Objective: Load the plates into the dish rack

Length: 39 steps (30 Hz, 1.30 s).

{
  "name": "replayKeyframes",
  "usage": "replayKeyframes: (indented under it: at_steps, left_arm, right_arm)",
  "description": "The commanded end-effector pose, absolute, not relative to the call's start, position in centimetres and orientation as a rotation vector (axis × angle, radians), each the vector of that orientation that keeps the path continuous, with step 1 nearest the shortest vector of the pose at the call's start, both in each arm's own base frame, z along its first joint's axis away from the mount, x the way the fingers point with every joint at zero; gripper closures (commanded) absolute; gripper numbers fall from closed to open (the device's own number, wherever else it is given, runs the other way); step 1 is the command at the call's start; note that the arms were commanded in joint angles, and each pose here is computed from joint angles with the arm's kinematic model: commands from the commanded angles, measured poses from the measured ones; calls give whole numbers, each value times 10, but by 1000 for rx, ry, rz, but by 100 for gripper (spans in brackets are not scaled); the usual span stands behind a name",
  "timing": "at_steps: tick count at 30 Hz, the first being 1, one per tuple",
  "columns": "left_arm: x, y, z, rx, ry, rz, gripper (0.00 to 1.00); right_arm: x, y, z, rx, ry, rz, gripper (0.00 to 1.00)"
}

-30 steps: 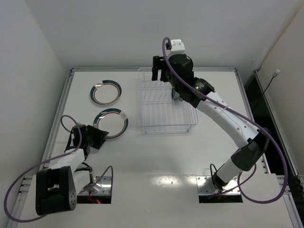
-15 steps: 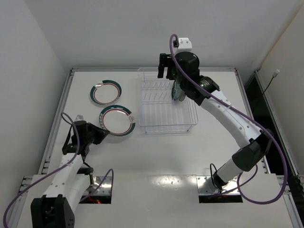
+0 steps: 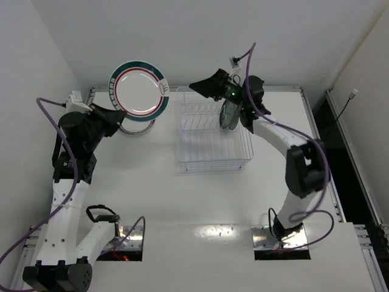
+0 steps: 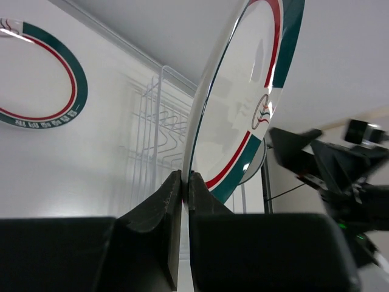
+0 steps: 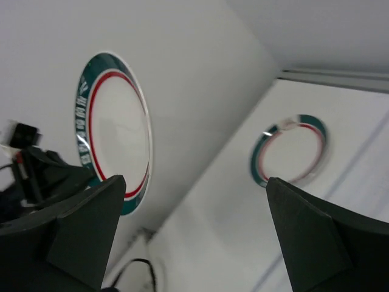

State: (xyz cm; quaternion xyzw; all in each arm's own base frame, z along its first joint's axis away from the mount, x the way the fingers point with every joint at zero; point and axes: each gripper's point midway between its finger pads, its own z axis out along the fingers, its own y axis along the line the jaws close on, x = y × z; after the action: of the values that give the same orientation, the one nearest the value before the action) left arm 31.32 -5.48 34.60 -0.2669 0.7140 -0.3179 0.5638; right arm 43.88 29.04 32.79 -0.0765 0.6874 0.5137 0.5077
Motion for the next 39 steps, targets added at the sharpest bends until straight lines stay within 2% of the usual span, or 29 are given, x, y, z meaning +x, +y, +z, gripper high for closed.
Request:
replayKeyframes:
  at_steps: [1,8,18,28,29,30,31,32,33,34,35,36,37,38,39]
  left_arm:
    - [311,-65,368,-539,1645,-791,100]
    - [305,-67,363,-536,1655,-799,100]
    - [310,-82,352,-521,1659,-908,100]
    - [304,-106,354,-469,1639,-990,100]
    - [305,-105,354,-476,1636,-983,100]
    - [304,-109,354,-465,1641,-993,100]
    - [304,-111,356,-459,1631,-994,100]
    - [304,-111,356,-459,1631,-994,98]
    - [304,-110,356,-451,1632,-987,91]
    - [305,-107,352,-464,1637,-961,48]
    - [306,-103,355,-470,1633,-931,23]
    - [305,-95,342,-490,1688,-858,4]
    - [309,-82,351,-517,1669,-771,0]
    - [307,-73,352,-525,1677,-706,0]
    - [306,-63,336,-560,1743,-616,0]
  right_arm:
    - [375,309,371,-374,1332,1868,1]
    - [374,311,355,-417,1283,1924,1]
    - [367,357,332,-471,1344,2015,1]
    - [360,389,325,-504,1389,2072,10]
    - [360,389,325,-504,1389,2072,16]
    - [363,390,323,-504,1389,2072,45]
    - [363,390,323,-504,1389,2072,66]
    - [363,390,323,-504,1389,2072,82]
    - [363,389,322,-483,1395,2061,100]
    - [369,386,318,-452,1441,2043,100]
    - [377,381,315,-411,1471,2010,100]
    - [375,373,324,-440,1451,1911,100]
    - [381,370,327,-395,1465,1836,100]
    - [394,361,297,-273,1661,1743,100]
    - [418,346,294,-252,1659,1496,100]
